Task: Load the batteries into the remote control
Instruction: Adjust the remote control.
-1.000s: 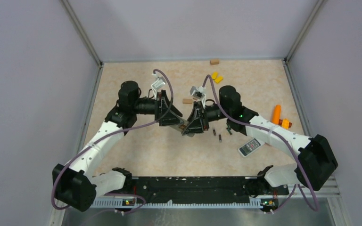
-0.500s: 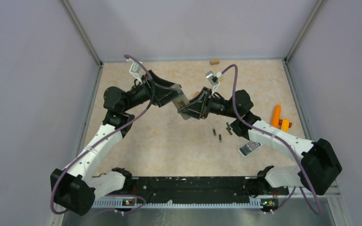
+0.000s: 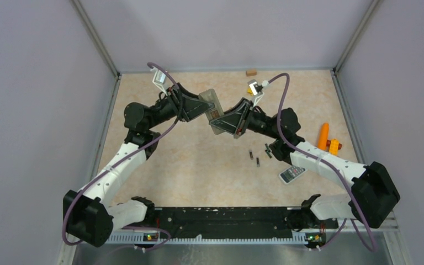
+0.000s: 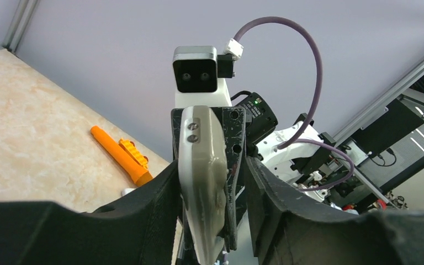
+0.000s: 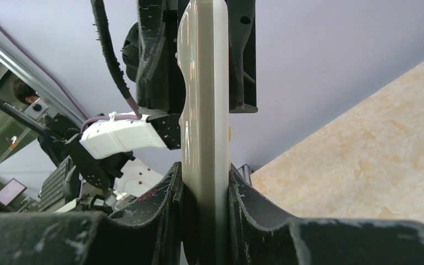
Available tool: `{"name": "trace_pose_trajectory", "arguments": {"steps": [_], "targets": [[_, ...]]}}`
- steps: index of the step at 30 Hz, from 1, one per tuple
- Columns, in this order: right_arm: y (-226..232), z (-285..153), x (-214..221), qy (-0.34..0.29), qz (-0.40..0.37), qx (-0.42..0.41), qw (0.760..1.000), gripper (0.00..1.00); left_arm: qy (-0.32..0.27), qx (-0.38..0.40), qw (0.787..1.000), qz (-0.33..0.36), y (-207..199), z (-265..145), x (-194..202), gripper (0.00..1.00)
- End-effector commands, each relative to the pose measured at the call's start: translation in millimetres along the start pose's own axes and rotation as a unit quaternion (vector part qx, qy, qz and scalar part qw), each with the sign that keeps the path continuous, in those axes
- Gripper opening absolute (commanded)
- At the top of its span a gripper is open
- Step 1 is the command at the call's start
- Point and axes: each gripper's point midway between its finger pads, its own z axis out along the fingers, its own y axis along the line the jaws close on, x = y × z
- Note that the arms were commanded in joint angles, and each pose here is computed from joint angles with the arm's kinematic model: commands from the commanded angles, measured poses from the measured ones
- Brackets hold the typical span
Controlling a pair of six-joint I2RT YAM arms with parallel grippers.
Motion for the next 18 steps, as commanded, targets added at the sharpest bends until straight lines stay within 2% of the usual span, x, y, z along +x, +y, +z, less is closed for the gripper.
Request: {"name": "trace_pose_trajectory", "arguments": {"steps": [1,4,7,9,13,18], "targets": [[20.2,1.9,-12.8,-0.022,-0.011,-0.043,0.999,0.00,-0.010,0.019,1.000,0.016,-13.7,-1.4,-5.5,0.47],[16.4,2.2,-8.7,-0.013,-0.010,-0.038,0.999,0.00,-0.011,0.017,1.000,0.013,-13.1,-0.8,-6.3,0.46],[14.0,1.4,-6.4,-0.007,-0.011,-0.034,0.999,0.00,-0.015,0.014,1.000,0.011,-12.1,-0.6,-8.2,0.55],[13.8,1.2,-5.8,-0.006,-0.012,-0.034,0.999,0.00,-0.019,0.009,1.000,0.011,-10.2,-0.9,-10.0,0.57],[13.2,0.6,-5.0,-0.005,-0.012,-0.032,0.999,0.00,-0.027,0.002,1.000,0.011,-7.0,-2.5,-13.2,0.48],[10.7,-0.2,1.4,0.008,-0.006,-0.033,0.999,0.00,-0.034,-0.007,0.999,0.004,-1.5,-4.1,-14.8,0.46]]}}
